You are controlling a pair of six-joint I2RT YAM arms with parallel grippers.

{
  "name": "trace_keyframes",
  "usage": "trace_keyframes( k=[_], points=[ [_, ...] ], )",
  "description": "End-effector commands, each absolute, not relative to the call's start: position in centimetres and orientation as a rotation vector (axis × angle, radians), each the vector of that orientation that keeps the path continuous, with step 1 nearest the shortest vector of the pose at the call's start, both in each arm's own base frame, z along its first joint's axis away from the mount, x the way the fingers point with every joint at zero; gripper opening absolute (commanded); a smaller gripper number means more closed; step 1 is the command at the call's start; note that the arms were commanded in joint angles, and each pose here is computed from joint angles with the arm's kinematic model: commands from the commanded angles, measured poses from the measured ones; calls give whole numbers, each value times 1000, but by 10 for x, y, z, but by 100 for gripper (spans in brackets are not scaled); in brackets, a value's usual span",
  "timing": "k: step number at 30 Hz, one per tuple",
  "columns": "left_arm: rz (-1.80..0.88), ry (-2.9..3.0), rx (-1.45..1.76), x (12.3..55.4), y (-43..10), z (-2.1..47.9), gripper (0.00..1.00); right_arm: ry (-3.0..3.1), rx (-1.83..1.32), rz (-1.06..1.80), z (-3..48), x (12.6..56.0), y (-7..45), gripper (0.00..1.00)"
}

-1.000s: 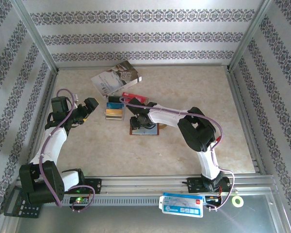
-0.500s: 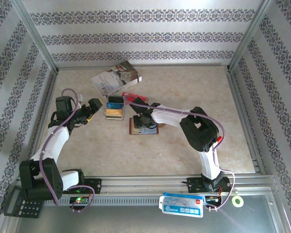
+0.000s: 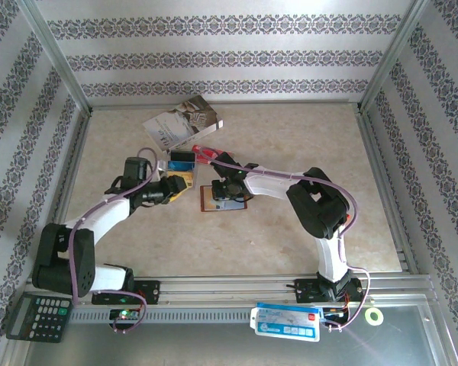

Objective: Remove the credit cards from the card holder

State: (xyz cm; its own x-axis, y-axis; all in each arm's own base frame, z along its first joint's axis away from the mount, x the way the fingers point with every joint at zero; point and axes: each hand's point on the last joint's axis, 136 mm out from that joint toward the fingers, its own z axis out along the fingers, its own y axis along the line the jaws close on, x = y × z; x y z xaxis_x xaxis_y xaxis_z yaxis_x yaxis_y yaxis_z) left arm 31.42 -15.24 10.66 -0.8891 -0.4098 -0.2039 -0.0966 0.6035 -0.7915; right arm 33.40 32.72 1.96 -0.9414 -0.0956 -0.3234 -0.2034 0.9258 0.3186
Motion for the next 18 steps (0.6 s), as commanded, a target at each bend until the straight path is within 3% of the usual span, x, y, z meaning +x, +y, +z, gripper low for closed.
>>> trace_keyframes(
  k=[1, 7, 18],
  points=[
    [-1225, 2483, -394, 310, -173, 95, 37, 2856, -200, 508, 2, 318, 320, 22],
    [-1305, 2502, -387, 309, -212, 83, 17, 2854, -190, 517, 2, 319, 319, 21],
    [-1147, 2604, -340, 320, -226, 55, 1, 2847, -179, 532, 4, 319, 317, 20]
  ],
)
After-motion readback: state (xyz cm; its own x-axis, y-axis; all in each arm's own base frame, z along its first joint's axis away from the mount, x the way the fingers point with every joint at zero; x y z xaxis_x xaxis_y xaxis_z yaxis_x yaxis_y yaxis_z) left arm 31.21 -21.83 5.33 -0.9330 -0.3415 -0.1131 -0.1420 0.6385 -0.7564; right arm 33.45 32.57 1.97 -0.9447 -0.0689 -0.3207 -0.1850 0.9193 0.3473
